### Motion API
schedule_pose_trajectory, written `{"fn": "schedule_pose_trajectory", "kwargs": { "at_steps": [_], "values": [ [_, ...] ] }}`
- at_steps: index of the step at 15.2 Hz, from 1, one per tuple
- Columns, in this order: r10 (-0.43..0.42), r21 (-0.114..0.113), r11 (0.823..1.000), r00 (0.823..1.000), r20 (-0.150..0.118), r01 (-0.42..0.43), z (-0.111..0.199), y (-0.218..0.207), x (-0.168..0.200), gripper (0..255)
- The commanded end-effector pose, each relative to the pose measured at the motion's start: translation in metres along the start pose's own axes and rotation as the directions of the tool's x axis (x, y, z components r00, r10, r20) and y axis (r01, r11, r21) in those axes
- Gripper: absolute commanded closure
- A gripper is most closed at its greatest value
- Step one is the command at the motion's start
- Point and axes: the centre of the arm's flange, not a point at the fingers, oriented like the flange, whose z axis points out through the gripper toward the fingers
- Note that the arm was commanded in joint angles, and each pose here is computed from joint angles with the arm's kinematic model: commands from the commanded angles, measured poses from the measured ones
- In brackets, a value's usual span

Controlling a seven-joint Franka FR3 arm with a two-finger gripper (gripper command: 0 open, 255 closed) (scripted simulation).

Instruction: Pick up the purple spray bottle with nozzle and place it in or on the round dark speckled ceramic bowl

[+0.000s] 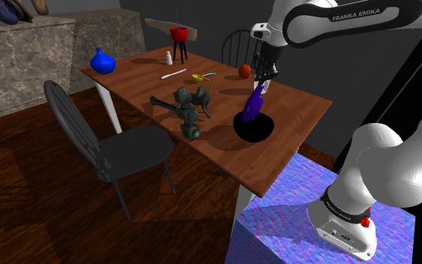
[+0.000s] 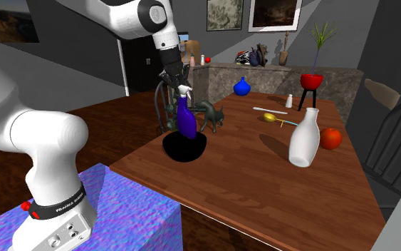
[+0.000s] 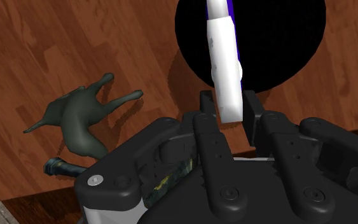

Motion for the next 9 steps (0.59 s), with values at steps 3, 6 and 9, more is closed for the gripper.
{"fn": "schedule_pose_trajectory", "kwargs": {
  "at_steps": [3,6,9],
  "values": [
    [0.0,0.0,1.0,1.0,0.0,0.0,0.0,0.0,0.0,0],
    [0.0,0.0,1.0,1.0,0.0,0.0,0.0,0.0,0.0,0],
    [0.0,0.0,1.0,1.0,0.0,0.0,-0.013,0.0,0.0,0]
  ]
}}
